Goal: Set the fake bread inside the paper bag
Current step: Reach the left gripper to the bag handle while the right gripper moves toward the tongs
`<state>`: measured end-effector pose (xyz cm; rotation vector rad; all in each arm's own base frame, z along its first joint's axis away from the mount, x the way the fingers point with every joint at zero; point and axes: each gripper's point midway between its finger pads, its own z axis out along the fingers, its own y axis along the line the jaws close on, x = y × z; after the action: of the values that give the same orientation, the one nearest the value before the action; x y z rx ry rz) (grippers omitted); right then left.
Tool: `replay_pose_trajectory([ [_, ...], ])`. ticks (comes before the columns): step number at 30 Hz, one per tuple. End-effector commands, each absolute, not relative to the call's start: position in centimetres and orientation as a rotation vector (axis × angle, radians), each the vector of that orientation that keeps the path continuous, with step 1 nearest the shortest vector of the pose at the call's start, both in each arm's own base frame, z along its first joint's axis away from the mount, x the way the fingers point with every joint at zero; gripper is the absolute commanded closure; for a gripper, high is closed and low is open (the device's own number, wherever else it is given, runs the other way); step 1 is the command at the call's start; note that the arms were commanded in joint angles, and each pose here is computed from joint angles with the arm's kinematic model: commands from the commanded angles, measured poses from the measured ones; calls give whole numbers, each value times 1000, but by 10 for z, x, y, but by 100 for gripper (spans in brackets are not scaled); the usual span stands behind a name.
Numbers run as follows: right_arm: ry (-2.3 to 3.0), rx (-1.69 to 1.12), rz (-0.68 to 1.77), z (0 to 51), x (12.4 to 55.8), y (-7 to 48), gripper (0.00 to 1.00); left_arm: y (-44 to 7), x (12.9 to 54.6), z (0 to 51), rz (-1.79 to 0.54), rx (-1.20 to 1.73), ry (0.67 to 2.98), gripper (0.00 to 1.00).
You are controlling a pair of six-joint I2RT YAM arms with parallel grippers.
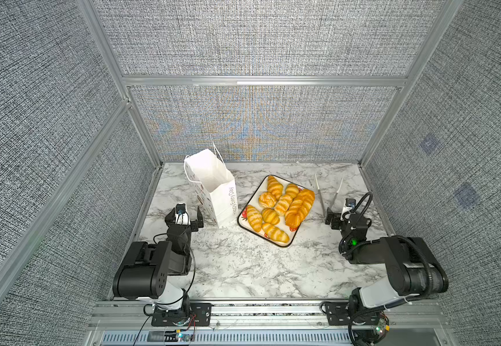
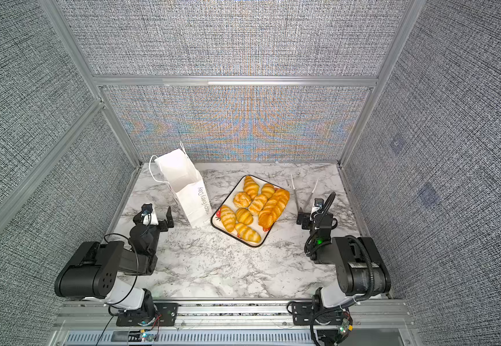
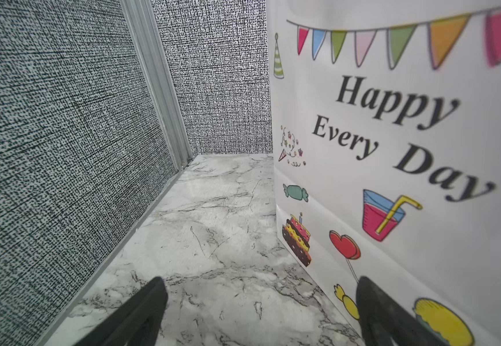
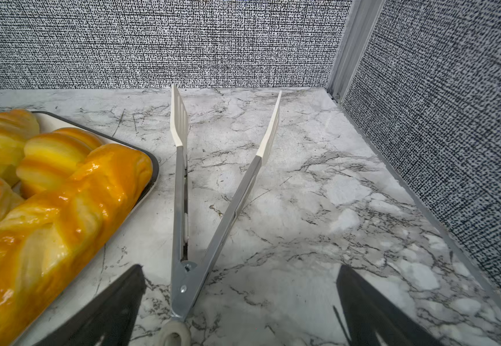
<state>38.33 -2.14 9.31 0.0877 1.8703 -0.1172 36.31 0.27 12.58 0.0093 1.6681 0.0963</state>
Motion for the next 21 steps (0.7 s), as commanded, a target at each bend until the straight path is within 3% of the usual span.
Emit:
replay_pose_trajectory([
  [1,1838,90,-122,100,386,-22,1,1,363,130,93,21,1651,1],
  [21,1857,99,-87,98,389,-24,1,0,364,128,88,23,1659,1],
])
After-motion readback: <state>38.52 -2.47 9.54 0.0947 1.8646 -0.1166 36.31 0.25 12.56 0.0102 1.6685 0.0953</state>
